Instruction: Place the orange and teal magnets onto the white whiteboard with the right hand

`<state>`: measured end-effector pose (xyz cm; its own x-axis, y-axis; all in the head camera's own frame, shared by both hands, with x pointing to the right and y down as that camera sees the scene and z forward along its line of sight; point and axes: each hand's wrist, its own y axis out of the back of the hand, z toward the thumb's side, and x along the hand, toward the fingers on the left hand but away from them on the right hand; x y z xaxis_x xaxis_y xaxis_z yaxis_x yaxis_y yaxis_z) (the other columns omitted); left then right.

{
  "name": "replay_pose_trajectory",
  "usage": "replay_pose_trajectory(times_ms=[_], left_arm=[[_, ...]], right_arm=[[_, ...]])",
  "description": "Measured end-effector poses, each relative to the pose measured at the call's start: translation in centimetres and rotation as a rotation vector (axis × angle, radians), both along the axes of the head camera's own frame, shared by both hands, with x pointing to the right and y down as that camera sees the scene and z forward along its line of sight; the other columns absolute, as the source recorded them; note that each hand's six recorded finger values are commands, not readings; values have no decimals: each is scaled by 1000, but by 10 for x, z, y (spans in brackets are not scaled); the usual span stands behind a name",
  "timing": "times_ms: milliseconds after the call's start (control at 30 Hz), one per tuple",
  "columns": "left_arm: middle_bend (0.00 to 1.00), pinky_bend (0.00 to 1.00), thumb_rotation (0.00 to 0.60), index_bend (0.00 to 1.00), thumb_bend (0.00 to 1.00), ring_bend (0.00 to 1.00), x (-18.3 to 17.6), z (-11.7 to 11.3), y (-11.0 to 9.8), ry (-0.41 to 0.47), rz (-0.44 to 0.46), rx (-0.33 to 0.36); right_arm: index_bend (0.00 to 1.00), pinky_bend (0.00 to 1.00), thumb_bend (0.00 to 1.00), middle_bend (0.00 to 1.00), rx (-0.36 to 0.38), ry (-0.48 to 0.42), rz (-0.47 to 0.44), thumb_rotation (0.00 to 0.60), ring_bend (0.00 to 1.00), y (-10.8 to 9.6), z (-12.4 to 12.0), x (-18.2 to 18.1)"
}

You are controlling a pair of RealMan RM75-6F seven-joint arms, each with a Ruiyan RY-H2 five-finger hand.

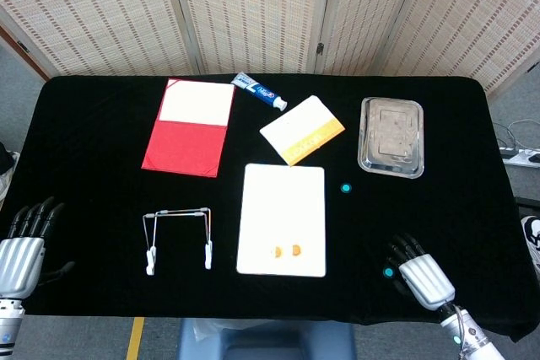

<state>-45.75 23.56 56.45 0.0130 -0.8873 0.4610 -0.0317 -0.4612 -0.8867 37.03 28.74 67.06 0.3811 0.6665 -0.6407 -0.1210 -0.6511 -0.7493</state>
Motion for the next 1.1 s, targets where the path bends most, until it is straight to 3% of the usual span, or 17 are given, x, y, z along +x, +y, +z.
replay_pose_trajectory(times_ms=[667, 833, 1100], left_arm=[[0, 0, 600, 0, 85, 0, -2, 4, 0, -3, -3, -10], [0, 0, 600, 0, 85, 0, -4, 4, 2, -6, -10, -13], [0, 0, 600, 0, 85, 0, -5, 4, 2, -4, -12, -11]], right_arm=[[404, 0, 428, 172, -32, 14, 3, 600, 2, 0, 13, 0], [482, 0, 427, 187, -33, 24, 8, 600, 5, -1, 15, 2], [517, 0, 427, 204, -16, 14, 16, 600, 11, -7, 13, 0]])
